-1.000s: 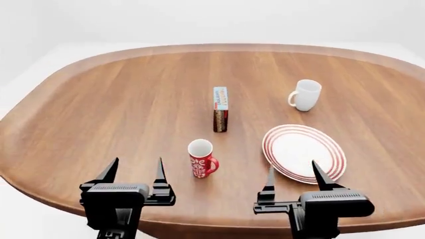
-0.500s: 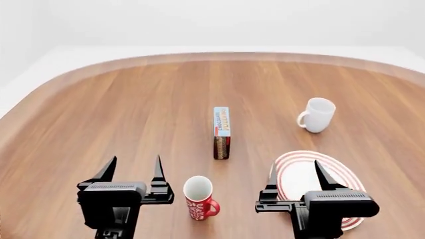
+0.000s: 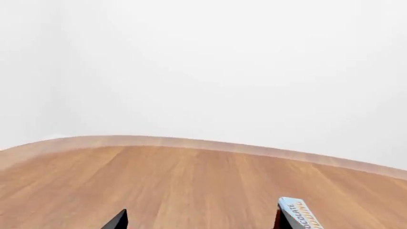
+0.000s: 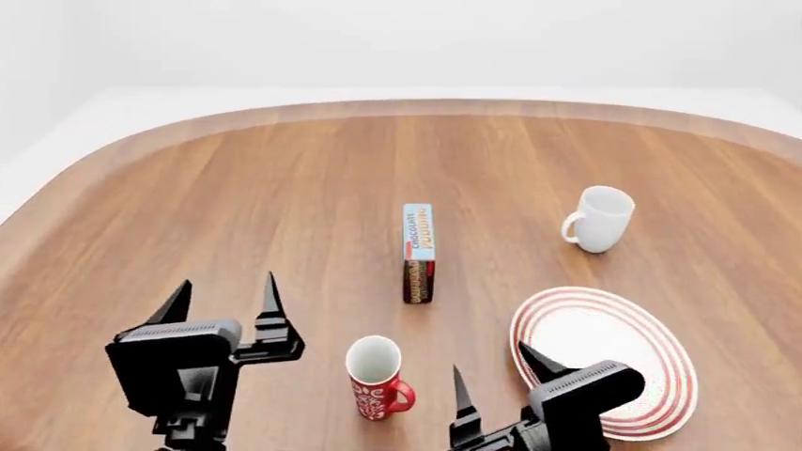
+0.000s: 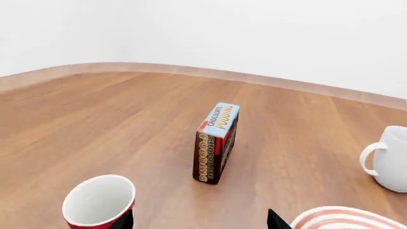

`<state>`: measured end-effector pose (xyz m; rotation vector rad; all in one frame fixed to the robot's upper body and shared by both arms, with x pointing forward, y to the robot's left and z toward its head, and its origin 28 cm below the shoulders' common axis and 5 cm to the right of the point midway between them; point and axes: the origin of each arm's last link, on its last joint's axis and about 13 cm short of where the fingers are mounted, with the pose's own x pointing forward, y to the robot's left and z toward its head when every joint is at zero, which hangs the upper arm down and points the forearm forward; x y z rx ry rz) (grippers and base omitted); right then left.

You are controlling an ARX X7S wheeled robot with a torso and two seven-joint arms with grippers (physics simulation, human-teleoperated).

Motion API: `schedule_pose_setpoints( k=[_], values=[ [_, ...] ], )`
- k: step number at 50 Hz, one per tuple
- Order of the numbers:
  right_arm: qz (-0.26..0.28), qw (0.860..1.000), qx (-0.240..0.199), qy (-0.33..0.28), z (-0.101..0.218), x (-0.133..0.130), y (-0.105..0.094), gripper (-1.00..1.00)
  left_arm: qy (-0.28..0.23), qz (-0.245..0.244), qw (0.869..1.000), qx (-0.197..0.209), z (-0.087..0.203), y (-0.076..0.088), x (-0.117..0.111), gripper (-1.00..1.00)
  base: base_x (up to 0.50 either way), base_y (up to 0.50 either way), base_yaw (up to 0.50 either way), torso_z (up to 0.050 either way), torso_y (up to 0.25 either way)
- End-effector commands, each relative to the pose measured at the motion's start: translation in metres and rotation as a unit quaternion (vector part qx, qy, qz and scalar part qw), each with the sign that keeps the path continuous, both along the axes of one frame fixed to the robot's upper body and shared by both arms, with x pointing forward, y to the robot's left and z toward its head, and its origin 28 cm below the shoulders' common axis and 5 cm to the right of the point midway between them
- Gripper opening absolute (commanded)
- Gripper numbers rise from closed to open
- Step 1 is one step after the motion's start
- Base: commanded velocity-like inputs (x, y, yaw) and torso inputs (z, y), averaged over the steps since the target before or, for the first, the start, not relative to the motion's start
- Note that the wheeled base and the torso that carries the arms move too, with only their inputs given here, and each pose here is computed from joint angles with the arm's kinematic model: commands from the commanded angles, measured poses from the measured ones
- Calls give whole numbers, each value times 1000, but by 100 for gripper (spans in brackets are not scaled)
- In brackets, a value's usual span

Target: Pick up the red mug and put it on the plate

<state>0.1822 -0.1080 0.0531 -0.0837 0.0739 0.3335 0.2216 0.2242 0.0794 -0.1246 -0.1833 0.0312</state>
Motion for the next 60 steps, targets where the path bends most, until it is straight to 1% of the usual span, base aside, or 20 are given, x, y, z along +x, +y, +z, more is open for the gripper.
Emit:
schedule_pose_setpoints(
  k=[1,8,19,23,32,46,60],
  values=[
    [79,996,7,51,10,-8,-4,100,-2,10,1000,-13,6,7,5,100,0,0,0,0,0],
    [101,993,-5,62,17,-10,-5,100,-2,13,1000,-15,7,8,6,100,0,0,0,0,0],
    [138,987,-25,75,21,-6,-1,100,-5,16,1000,-19,9,10,7,100,0,0,0,0,0],
    [143,986,-32,84,19,-1,-2,100,-5,16,1000,-19,10,10,6,100,0,0,0,0,0],
    [149,983,-31,102,13,17,-4,100,-8,18,1000,-23,12,12,6,100,0,0,0,0,0],
    [165,977,-44,130,6,37,-2,100,-10,20,999,-28,15,14,7,100,0,0,0,0,0],
    [175,972,-49,152,-2,47,-1,100,-12,21,999,-29,16,14,6,100,0,0,0,0,0]
  ],
)
